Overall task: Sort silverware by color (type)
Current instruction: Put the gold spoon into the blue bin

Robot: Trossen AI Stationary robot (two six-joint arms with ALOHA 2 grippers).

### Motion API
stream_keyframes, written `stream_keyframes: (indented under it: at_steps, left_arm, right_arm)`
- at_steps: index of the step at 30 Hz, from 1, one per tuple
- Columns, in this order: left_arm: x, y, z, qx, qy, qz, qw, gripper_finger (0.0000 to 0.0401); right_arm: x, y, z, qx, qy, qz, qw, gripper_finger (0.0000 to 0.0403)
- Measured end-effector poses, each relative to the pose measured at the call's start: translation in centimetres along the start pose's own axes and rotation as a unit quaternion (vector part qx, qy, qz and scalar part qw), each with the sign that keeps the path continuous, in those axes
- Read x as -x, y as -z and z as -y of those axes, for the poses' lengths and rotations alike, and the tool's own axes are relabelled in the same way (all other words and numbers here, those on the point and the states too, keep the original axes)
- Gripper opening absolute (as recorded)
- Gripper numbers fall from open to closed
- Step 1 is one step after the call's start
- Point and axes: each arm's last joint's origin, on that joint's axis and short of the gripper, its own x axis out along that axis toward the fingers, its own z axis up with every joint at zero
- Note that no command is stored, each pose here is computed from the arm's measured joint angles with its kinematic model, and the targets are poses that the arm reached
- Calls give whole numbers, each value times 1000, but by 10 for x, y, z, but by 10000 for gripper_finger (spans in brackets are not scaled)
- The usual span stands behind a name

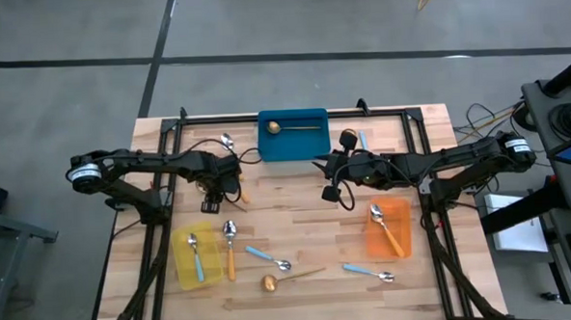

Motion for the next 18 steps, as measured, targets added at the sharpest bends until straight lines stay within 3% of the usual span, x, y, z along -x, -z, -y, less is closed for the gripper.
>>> stream_keyframes:
  at_steps: [18]
  left_arm:
    - [-23,-5,-1,-2,35,-45,998,139]
  right_arm:
    - [0,0,0,1,0,-1,1000,56]
